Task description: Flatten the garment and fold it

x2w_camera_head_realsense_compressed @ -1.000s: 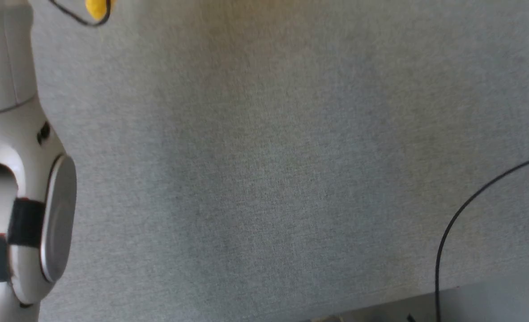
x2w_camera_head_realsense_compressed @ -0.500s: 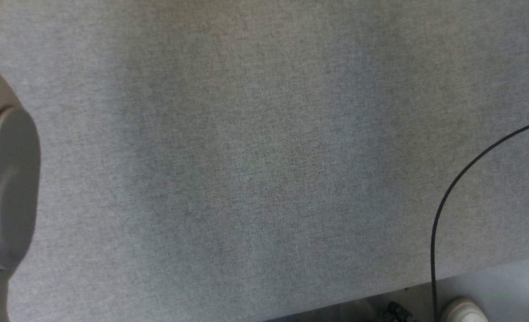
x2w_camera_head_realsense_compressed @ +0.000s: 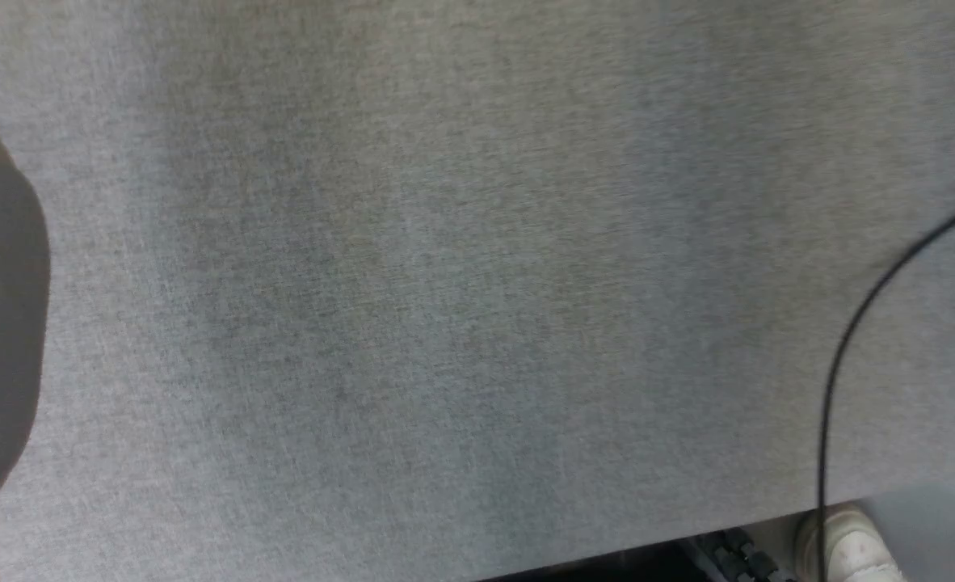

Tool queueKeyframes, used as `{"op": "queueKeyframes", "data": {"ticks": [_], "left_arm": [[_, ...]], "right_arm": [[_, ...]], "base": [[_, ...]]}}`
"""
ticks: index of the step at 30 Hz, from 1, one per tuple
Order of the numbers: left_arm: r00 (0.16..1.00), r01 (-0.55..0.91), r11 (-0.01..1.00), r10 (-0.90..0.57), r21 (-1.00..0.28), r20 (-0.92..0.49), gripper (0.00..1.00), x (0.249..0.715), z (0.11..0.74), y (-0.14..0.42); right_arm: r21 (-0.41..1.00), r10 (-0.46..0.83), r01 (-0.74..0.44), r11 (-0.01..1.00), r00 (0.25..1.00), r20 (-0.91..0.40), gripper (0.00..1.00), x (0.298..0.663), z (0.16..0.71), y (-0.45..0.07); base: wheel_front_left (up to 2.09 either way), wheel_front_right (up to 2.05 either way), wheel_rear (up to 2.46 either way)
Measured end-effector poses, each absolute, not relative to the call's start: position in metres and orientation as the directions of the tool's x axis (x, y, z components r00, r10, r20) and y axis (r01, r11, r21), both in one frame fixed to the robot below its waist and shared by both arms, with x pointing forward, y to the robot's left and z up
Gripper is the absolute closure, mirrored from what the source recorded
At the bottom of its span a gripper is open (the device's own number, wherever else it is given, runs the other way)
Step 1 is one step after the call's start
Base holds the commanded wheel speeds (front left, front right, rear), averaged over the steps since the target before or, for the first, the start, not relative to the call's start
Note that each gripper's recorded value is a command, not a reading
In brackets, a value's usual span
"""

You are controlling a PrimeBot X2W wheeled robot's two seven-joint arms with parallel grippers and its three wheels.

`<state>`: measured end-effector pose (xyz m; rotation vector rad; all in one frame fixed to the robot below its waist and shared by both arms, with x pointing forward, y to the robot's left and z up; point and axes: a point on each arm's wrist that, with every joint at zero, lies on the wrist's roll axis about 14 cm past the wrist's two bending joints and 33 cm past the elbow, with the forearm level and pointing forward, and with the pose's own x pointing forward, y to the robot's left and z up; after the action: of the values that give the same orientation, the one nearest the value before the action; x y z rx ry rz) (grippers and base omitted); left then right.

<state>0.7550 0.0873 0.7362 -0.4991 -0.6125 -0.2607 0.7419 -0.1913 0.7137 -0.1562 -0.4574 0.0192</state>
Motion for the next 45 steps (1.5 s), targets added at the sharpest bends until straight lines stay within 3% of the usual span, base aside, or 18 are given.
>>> {"op": "queueKeyframes", "data": {"ticks": [12,22,29,33,45], "left_arm": [[0.890,0.317,0.864,-0.129,-0.391,0.437,1.00,0.795,0.618,0.102],[0.960,0.270,0.876,-0.215,-0.400,0.176,1.00,0.785,0.534,0.114],[0.962,0.260,0.862,-0.268,-0.434,0.044,1.00,0.744,0.496,0.123],[0.978,0.185,0.823,-0.206,-0.537,0.021,1.00,0.715,0.491,0.143],[0.939,0.107,0.861,-0.251,-0.497,-0.233,1.00,0.592,0.443,0.151]], "right_arm": [[-0.202,0.121,-0.062,0.977,0.949,0.291,1.00,0.780,0.607,-0.164],[-0.148,0.170,-0.154,0.977,0.980,0.103,1.00,0.772,0.531,-0.153],[-0.080,0.202,-0.205,0.975,0.978,-0.044,1.00,0.737,0.489,-0.160],[-0.021,0.207,-0.209,0.978,0.975,-0.079,1.00,0.711,0.485,-0.171],[0.141,0.162,-0.137,0.980,0.969,-0.185,1.00,0.614,0.467,-0.203]], "base": [[0.00,0.00,0.00],[0.00,0.00,0.00],[0.00,0.00,0.00],[0.00,0.00,0.00],[0.00,0.00,0.00]]}}
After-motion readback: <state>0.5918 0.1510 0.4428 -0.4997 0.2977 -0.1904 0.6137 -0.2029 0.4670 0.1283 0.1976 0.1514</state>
